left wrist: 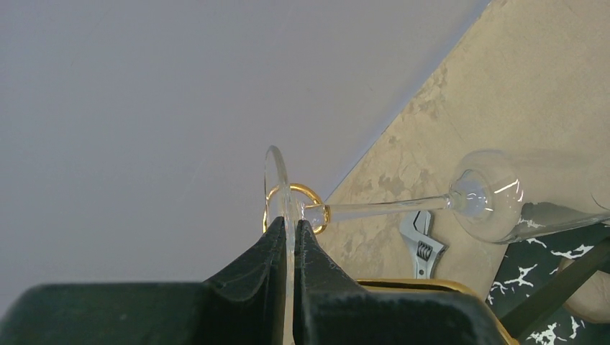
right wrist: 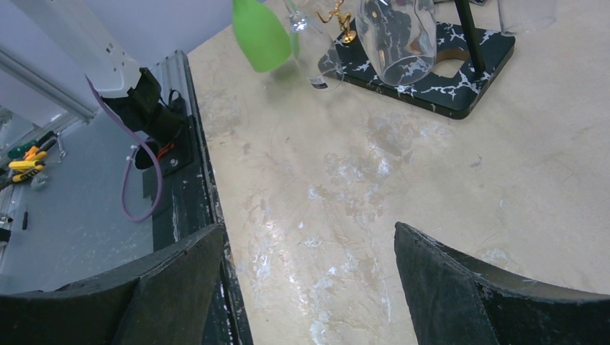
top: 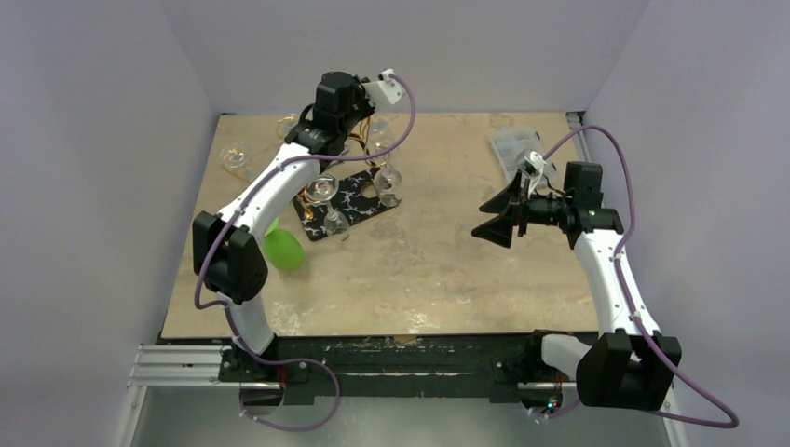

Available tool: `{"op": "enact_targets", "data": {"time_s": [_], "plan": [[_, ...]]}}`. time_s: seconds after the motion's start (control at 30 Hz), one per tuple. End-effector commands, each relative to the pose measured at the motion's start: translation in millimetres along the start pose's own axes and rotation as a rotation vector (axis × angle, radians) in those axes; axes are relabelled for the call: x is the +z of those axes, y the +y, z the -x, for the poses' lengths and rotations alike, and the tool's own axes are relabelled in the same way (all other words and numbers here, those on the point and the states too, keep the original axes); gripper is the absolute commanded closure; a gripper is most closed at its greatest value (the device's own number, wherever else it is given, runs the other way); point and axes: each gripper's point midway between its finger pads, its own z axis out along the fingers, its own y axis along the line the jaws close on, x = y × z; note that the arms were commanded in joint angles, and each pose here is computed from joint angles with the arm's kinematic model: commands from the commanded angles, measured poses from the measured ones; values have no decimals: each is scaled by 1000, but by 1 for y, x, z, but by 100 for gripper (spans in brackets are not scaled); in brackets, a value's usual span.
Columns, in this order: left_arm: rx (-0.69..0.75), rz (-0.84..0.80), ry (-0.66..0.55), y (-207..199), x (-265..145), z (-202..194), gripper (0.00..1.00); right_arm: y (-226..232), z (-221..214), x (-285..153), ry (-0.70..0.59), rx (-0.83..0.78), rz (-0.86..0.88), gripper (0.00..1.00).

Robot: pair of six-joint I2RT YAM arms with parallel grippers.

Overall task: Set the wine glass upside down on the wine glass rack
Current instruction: Turn the wine glass upside down at the wine rack.

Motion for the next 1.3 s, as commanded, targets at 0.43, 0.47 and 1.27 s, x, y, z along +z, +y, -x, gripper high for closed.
{"op": "enact_targets", "data": {"time_s": [0.43, 0.47, 1.27], "plan": [[-30, 145, -102, 59, -39, 20, 100, 5, 14, -2, -24, -46, 15, 13], [-29, 146, -101, 59, -40, 19, 100, 5, 14, -2, -24, -47, 15, 13], [-29, 162, -71, 73, -17, 7, 100, 5, 14, -2, -23, -42, 17, 13]]}}
